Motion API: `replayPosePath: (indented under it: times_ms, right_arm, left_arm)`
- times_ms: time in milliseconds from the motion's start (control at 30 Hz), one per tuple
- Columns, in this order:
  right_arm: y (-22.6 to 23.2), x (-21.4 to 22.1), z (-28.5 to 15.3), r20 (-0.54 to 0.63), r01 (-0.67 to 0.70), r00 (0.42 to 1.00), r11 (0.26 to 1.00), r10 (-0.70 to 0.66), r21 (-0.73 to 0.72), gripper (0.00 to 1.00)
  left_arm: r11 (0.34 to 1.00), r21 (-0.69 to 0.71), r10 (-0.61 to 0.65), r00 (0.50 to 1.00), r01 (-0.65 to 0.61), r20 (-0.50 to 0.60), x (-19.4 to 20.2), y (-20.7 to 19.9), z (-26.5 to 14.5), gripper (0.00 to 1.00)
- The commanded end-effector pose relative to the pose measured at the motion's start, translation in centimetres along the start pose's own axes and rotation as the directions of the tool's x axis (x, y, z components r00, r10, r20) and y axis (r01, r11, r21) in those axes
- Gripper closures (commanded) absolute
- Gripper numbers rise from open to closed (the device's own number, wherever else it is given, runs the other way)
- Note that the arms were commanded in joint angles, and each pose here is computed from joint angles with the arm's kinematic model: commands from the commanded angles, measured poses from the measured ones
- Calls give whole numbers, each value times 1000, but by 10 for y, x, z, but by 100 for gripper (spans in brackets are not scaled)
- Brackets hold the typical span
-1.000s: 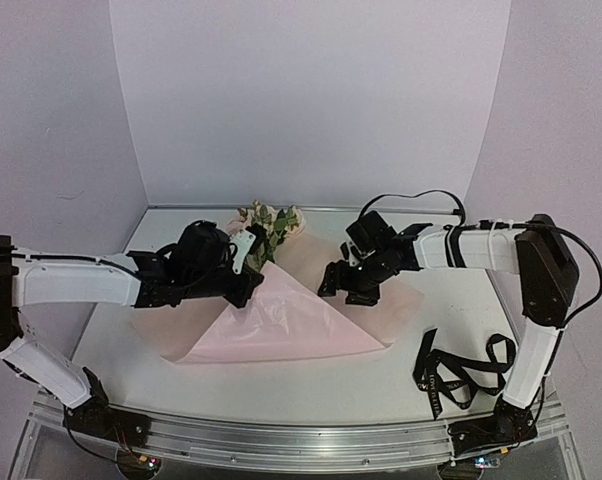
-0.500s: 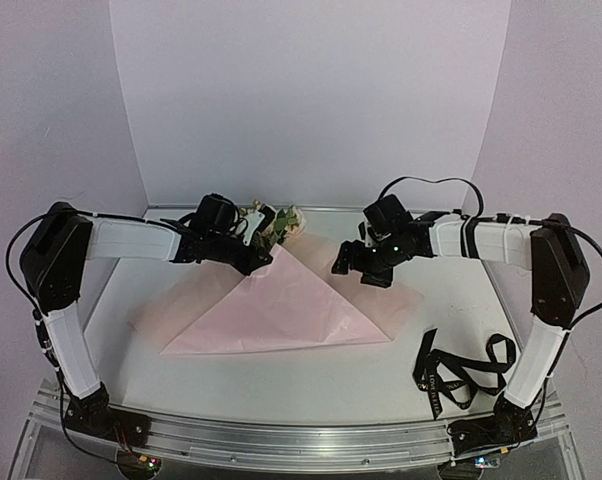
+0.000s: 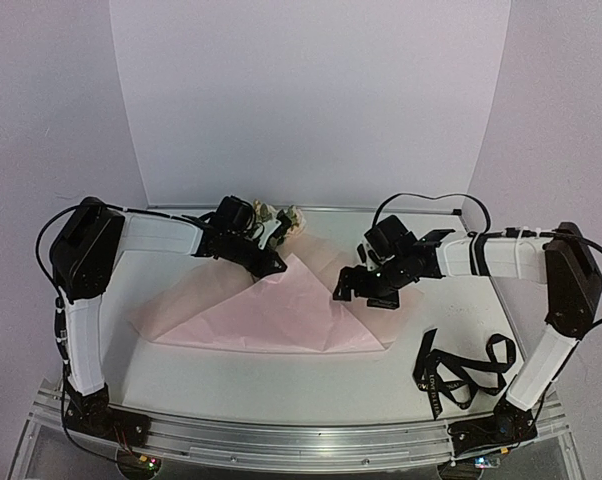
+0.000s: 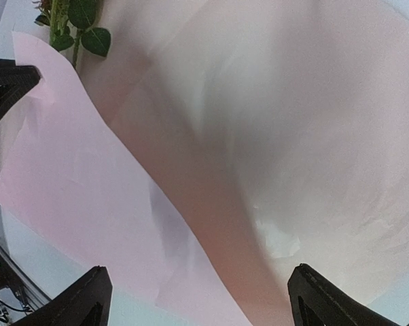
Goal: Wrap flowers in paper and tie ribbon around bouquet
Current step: Press the fold line of the 1/4-folded wrapping paper.
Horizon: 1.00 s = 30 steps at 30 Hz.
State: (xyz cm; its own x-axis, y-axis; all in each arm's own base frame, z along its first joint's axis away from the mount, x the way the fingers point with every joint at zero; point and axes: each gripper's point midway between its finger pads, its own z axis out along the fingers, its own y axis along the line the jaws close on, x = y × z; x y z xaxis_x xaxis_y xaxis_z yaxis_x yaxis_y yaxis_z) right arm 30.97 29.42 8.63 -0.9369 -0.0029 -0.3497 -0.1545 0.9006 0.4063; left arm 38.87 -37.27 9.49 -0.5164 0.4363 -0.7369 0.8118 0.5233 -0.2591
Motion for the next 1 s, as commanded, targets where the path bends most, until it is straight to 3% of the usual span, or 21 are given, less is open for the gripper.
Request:
replayPosePath:
  times_ms: [0,200,433,800,967]
  right_arm:
    - [1,-6,-25,66,65,995,996,-69,64,7]
    - [36,4,-34,59,167,983,982,-172,87,14]
    - [62,32,14,-49,139,989,990,-138,16,37]
    - [34,60,57,-110,32,994,996,-23,84,59]
    - [23,64,59,-104,16,995,992,-3,121,63]
  left_arm:
    - [999,-38,15,1000,-15,10,-6,10,0,100]
    - [998,-59,-10,1000,10,0,-3,19,7,100]
    - [996,-87,-33,999,32,-10,3,27,9,100]
    - [995,-92,-47,999,46,-7,4,29,12,100]
    - [993,-97,-65,998,64,-3,3,30,12,99]
